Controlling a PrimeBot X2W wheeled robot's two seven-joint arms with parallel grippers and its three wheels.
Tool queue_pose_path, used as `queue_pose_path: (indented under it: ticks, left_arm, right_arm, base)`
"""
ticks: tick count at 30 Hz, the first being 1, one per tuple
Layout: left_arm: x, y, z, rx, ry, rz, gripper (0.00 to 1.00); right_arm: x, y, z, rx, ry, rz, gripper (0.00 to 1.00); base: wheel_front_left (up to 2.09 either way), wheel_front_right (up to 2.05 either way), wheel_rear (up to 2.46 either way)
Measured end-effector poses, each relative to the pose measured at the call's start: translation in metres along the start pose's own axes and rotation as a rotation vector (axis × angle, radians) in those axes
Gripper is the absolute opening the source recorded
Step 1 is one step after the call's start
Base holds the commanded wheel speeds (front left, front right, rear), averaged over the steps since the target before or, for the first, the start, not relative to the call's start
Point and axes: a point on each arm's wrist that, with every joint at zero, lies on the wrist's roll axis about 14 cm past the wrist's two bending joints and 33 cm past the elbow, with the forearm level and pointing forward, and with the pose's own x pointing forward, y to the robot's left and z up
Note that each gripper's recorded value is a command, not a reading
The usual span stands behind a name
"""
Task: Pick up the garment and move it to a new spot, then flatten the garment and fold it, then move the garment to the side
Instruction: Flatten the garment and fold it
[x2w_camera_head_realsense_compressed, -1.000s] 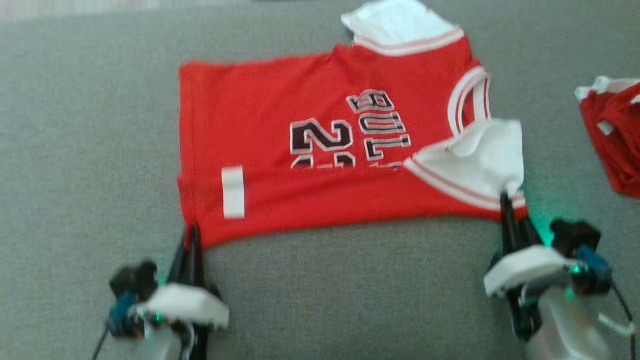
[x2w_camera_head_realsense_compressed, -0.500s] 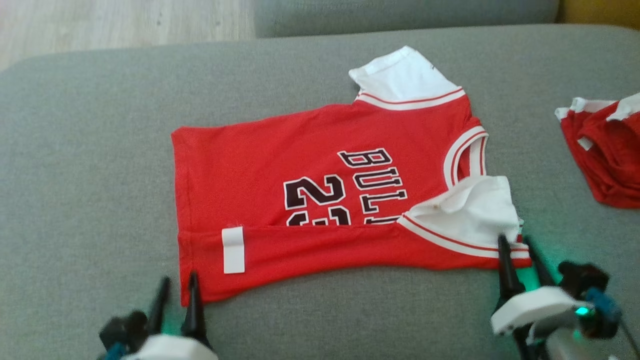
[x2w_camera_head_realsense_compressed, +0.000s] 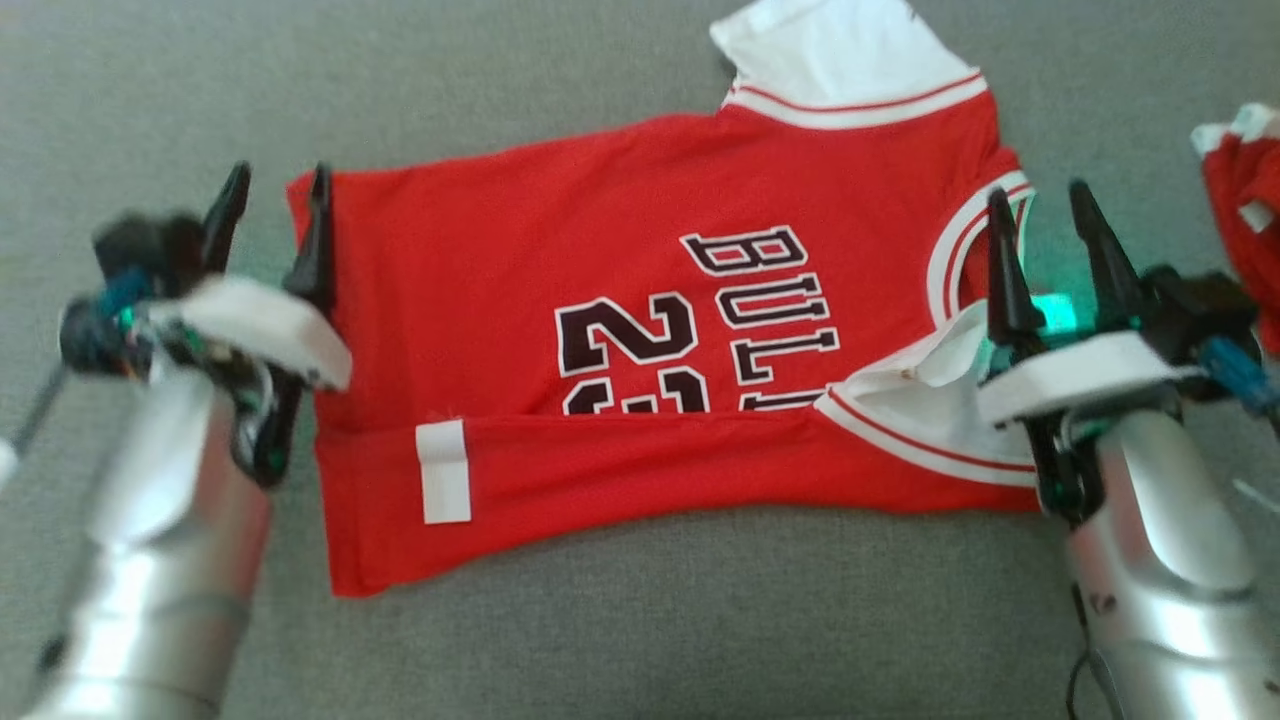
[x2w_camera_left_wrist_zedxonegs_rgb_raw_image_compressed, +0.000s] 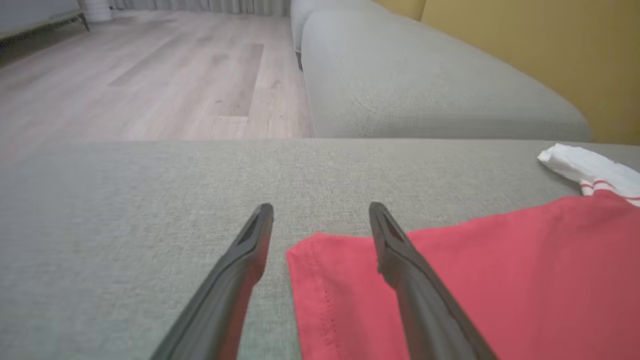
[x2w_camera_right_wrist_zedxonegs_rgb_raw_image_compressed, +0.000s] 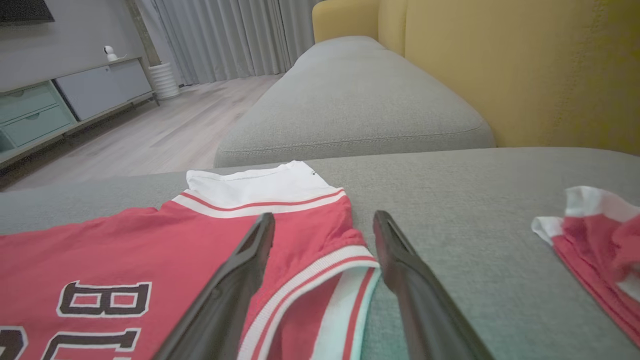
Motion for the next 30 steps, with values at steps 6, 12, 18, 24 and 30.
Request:
queue_pose_path:
  ticks: [6,12,18,24,30]
  left_arm:
    - [0.026,0.010,-0.023,-0.042,0.178,-0.031,1.00]
    - [0.035,0.016,-0.050,-0.081,0.281,-0.041,1.00]
    - [0.032,0.013,-0.052,-0.090,0.299,-0.061,0.65]
    - [0.029,0.002,-0.054,-0.108,0.311,-0.107,0.00]
    - [0.028,0.009,-0.031,-0.047,0.197,-0.107,0.00]
  right_arm:
    - [0.017,0.007,-0.019,-0.011,0.044,0.040,1.00]
    - [0.025,-0.001,-0.026,-0.017,0.060,0.034,1.00]
    - [0.028,-0.001,-0.029,-0.018,0.071,0.040,1.00]
    - [0.055,-0.002,-0.021,-0.068,0.072,0.069,1.00]
    - [0.101,-0.003,-0.011,-0.081,0.146,0.076,1.00]
  base:
    - [0.00,0.00,0.00]
    - [0.00,0.00,0.00]
    - [0.00,0.00,0.00]
    - [0.00,0.00,0.00]
    - [0.00,0.00,0.00]
